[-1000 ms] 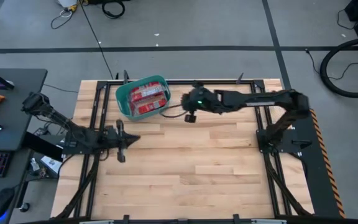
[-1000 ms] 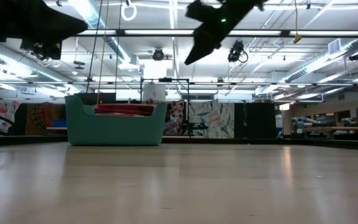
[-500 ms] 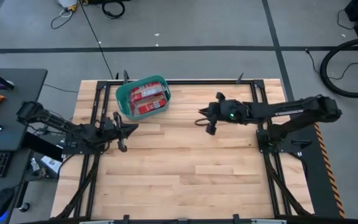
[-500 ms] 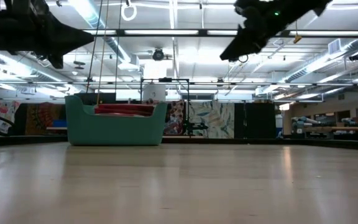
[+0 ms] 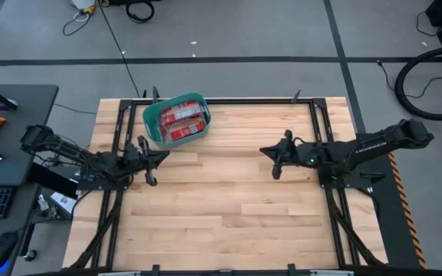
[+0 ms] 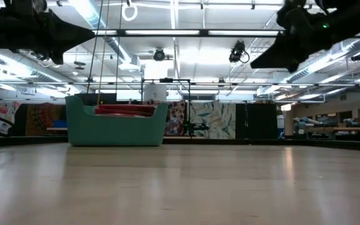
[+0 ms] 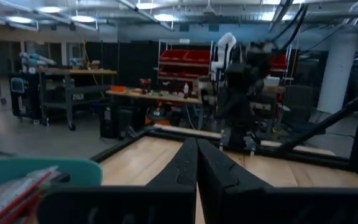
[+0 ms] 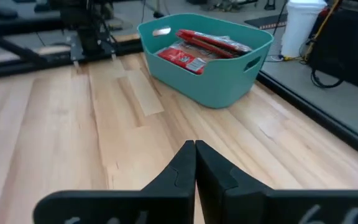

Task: Sort popcorn bags into baskets
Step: Return to Home Position

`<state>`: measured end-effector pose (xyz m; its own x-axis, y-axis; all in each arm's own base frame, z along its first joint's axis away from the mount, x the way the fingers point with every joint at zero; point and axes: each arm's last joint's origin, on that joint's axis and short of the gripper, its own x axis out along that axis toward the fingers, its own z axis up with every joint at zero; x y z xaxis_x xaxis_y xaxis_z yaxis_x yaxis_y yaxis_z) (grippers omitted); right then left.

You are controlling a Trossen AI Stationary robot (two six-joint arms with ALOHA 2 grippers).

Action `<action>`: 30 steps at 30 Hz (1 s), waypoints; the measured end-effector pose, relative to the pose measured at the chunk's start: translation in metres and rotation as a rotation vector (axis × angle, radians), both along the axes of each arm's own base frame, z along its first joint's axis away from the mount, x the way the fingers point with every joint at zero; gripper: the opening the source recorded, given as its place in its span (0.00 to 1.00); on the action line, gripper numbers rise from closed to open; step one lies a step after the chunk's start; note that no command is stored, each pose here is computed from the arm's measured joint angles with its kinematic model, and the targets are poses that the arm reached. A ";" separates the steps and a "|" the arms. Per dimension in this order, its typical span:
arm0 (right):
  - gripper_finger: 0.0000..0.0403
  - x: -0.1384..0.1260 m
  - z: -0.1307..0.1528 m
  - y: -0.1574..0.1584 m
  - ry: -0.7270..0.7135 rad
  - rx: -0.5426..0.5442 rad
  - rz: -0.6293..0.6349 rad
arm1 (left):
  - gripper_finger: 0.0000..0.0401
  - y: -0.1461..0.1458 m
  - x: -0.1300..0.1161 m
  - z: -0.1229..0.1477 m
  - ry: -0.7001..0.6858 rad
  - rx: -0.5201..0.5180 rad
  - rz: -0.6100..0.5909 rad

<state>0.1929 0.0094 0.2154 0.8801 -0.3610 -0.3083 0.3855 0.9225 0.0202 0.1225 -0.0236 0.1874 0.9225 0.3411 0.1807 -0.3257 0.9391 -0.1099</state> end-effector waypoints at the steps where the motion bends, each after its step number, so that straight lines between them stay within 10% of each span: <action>1: 0.03 -0.004 -0.003 0.001 -0.014 0.009 -0.007 | 0.01 0.000 0.000 0.001 -0.008 0.007 0.002; 30: 0.03 -0.057 -0.054 0.006 -0.312 0.018 0.084 | 0.01 0.001 -0.004 0.013 -0.040 0.238 0.045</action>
